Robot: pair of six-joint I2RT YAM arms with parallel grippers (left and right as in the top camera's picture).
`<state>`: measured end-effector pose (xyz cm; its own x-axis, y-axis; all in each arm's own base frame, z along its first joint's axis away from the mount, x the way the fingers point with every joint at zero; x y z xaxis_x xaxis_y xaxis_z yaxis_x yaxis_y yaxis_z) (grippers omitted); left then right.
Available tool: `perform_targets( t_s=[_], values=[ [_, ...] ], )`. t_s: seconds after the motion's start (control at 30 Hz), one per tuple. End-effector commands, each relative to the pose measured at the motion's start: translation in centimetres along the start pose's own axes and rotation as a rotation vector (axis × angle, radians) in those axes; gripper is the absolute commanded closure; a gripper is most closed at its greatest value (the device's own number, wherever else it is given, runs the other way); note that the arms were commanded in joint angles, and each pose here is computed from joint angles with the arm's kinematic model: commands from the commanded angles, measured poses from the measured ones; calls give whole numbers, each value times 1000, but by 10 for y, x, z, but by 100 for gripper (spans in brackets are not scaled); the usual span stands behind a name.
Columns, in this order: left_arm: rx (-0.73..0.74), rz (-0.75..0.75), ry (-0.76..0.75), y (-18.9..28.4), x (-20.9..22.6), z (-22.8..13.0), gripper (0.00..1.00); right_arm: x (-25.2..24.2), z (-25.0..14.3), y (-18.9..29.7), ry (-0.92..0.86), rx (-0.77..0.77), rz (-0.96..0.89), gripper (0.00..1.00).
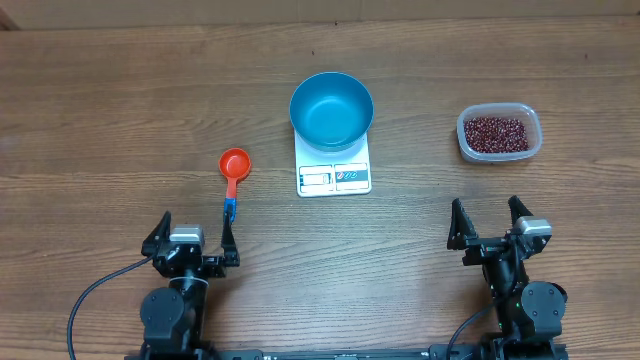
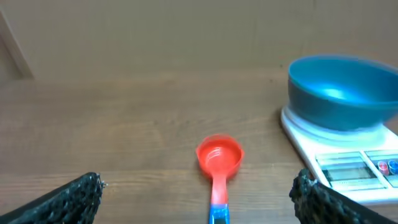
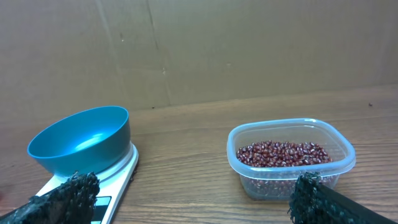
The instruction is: Scoop item into bowl and weigh 150g on scale
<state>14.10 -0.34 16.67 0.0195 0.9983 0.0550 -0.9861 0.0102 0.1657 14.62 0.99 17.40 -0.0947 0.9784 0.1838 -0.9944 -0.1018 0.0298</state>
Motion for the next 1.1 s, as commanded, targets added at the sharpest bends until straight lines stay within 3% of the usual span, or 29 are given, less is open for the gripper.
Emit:
perform_targets(
  t_s=[0.0, 0.53, 1.07],
  values=[
    [4, -11, 8, 12, 1, 19, 0, 0, -2, 0, -3, -7, 4, 0],
    [80, 29, -8, 45, 8, 73, 1, 0, -2, 0, -3, -7, 4, 0],
    [394, 10, -20, 9, 9, 126, 1, 0, -2, 0, -3, -7, 4, 0]
  ],
)
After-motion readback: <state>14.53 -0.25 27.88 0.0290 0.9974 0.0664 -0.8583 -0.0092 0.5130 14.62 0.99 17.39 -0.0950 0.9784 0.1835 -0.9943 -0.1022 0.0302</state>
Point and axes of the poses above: each gripper's point midway between its finger pads, its own y axis back along the fingers, its own x axis along the line the jaws close on, z = x × y, the point moved 10 cm from there along y, back along the fingers, and after that the axes turned 2 degrees about -y, right-handed, at the moved point
